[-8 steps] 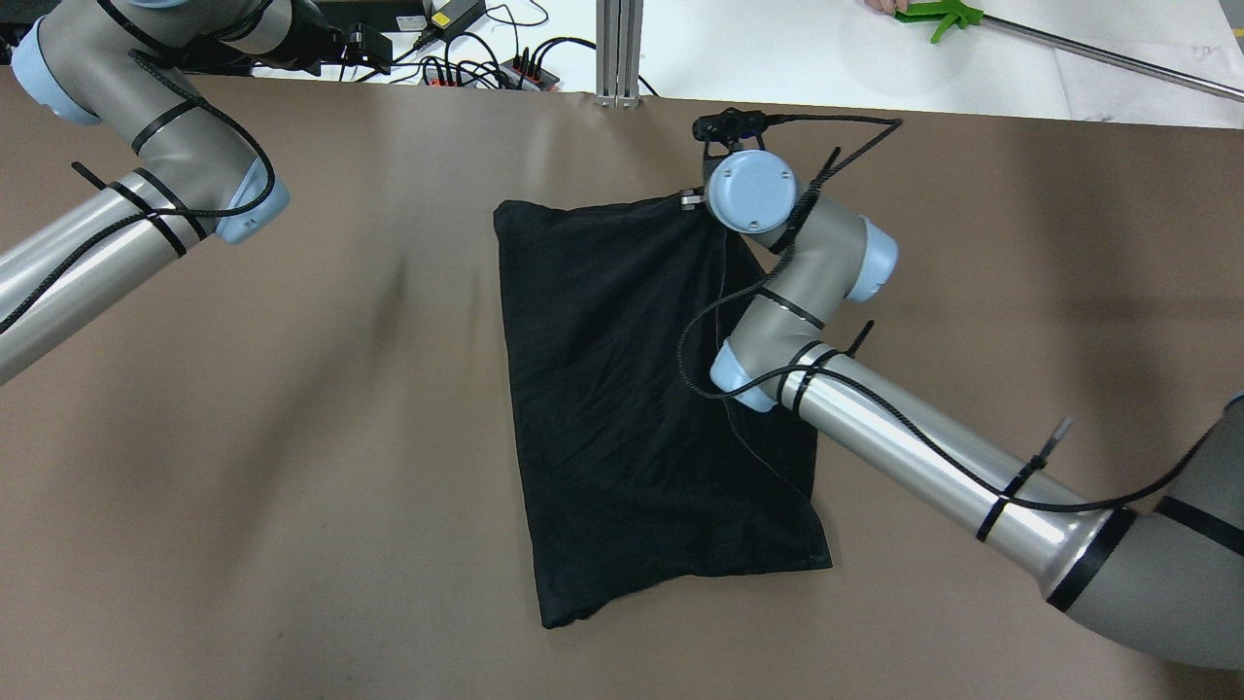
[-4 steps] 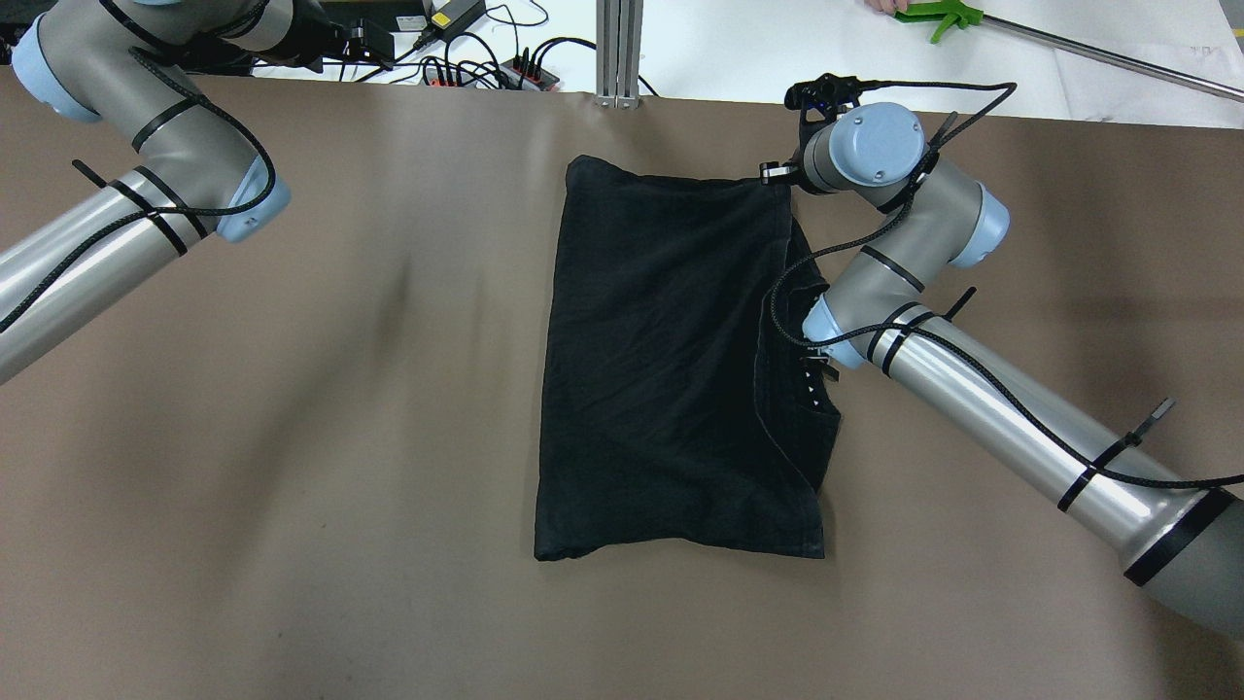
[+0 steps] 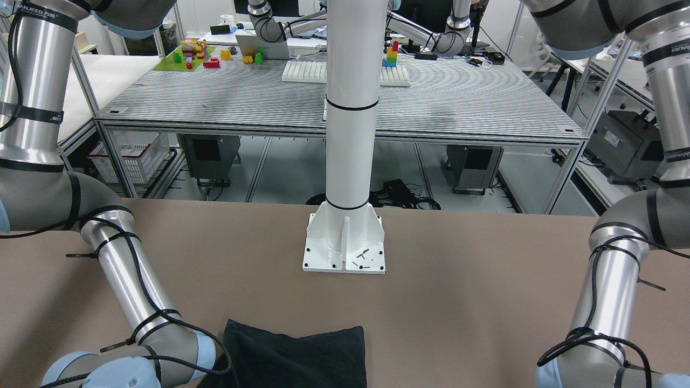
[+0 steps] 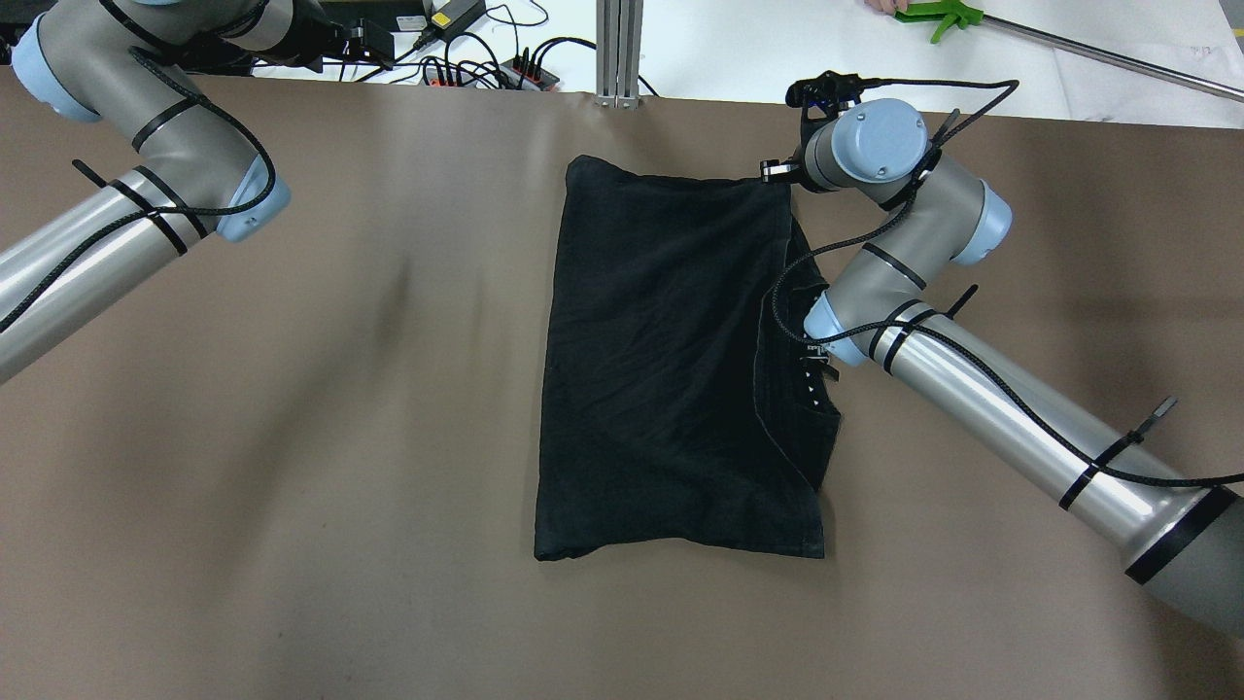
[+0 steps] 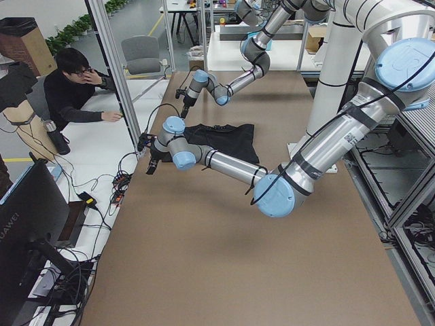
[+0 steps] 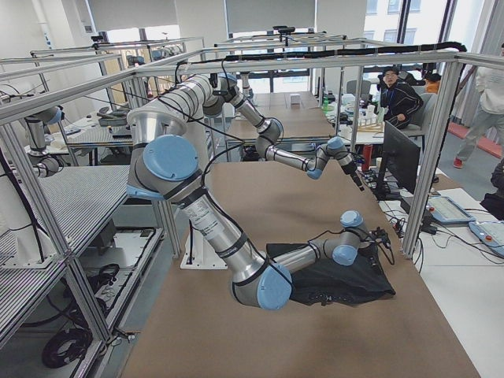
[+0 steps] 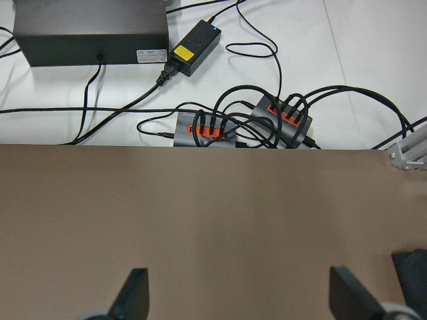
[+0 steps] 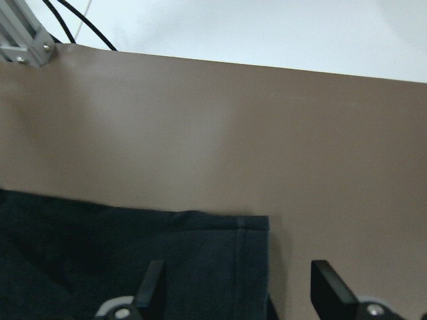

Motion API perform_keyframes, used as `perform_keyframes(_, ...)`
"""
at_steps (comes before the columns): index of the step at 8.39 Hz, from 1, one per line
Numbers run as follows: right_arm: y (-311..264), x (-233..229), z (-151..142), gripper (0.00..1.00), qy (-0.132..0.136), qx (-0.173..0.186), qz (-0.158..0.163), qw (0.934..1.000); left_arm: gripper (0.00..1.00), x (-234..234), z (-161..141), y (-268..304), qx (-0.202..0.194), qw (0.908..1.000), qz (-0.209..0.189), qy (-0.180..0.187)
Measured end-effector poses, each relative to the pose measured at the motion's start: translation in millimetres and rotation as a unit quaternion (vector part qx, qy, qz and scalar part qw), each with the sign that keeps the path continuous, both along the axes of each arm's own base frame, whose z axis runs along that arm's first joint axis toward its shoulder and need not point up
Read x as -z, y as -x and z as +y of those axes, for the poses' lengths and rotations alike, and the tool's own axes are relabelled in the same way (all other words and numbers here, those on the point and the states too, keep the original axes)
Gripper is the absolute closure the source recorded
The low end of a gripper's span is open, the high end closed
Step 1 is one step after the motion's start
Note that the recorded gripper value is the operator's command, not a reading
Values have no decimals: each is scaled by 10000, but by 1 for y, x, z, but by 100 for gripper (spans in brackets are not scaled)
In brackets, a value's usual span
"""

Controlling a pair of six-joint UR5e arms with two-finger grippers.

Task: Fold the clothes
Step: 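Pull the far corner to square the shirt, then move the right gripper along its side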

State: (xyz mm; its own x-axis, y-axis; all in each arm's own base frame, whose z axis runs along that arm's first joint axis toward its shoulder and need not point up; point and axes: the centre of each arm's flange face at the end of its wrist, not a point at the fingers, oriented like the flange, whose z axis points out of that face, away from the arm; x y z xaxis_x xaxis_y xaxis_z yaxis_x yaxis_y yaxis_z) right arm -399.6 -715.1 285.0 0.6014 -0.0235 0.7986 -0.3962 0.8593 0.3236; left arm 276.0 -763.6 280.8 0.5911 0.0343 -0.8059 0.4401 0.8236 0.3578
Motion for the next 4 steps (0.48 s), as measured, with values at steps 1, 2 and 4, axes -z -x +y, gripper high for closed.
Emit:
perform_keyframes(1, 15, 13, 20, 6, 220, -29, -309, 9993, 5, 0, 0, 1, 4, 10000, 2, -3)
perform_keyframes(2, 39, 23, 43, 5, 329, 24, -650, 9973, 5, 1, 0, 1, 6, 10000, 3, -4)
perform_keyframes(4, 83, 27, 86, 6, 395, 232, -1167, 9921, 5, 3, 0, 1, 5, 10000, 10, -19)
